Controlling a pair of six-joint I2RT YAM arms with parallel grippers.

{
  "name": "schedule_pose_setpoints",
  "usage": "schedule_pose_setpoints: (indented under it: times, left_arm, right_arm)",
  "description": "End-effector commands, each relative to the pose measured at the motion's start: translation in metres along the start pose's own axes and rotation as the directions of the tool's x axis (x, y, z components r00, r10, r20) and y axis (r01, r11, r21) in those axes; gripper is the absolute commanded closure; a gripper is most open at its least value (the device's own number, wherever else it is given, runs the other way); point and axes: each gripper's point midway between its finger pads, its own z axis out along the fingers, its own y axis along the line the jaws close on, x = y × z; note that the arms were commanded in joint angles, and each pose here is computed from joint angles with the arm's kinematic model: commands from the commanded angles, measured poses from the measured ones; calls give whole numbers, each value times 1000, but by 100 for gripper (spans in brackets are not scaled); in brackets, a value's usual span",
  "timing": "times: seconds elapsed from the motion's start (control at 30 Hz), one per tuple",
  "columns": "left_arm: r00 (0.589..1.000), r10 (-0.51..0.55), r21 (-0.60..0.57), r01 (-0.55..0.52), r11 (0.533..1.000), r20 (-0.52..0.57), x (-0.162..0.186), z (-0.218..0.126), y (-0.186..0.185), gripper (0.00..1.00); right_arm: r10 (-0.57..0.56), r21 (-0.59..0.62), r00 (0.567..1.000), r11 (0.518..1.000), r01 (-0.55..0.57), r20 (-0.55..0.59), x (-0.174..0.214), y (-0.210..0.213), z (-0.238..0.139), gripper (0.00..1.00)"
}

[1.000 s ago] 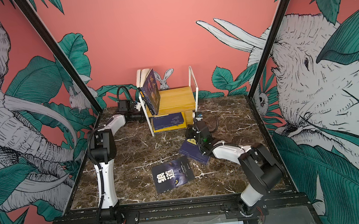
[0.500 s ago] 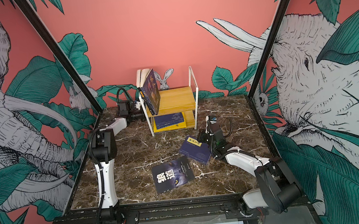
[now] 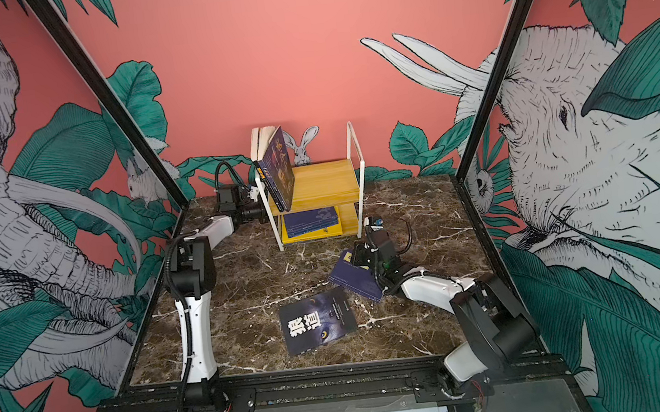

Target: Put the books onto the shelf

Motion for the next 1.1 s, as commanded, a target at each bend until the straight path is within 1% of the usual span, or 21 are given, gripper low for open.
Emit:
schedule_pose_setpoints:
  times: [0.0, 0.03, 0.1, 0.23, 0.37, 0.43, 0.6, 0.7, 0.9, 1.07]
  left_arm:
    - [999, 39, -14, -40, 999, -15, -2, -9, -12, 76]
    - [999, 41, -18, -41, 999, -15, -2, -10, -13, 72]
    - [999, 48, -21, -48, 999, -11, -3, -13, -16, 66]
    - [998, 65, -27, -65, 998, -6, -5, -20, -25, 60]
    - [997, 82, -43, -82, 996, 1, -5, -28, -31, 56]
    - [997, 80, -48, -80, 996, -8, -1, -30, -31, 56]
    - [998, 63, -91, -65, 994, -25, 7, -31, -21, 53]
    - [999, 46, -104, -49, 993, -28, 10, -30, -15, 51]
    - [999, 21, -94, -24, 995, -31, 11, -26, -9, 51]
    - [999, 27, -81, -30, 996, -40, 11, -22, -10, 51]
  right_arm:
    - [25, -36, 991, 999, -21, 130, -29, 24, 7, 81]
    - [33, -41, 990, 999, -27, 139, -29, 28, 11, 77]
    - [51, -38, 988, 998, -46, 143, -27, 32, 23, 70]
    - [93, -31, 980, 996, -89, 174, -29, 34, 42, 59]
    - [136, -30, 967, 991, -132, 215, -31, 30, 54, 54]
    - [157, -23, 960, 988, -156, 233, -32, 28, 58, 46]
    - [177, 23, 952, 982, -188, 248, -36, 24, 69, 38]
    - [182, 41, 950, 979, -199, 253, -42, 25, 72, 36]
    - [192, 29, 944, 978, -207, 268, -45, 28, 88, 38]
    - [212, 16, 930, 974, -227, 299, -50, 29, 100, 39]
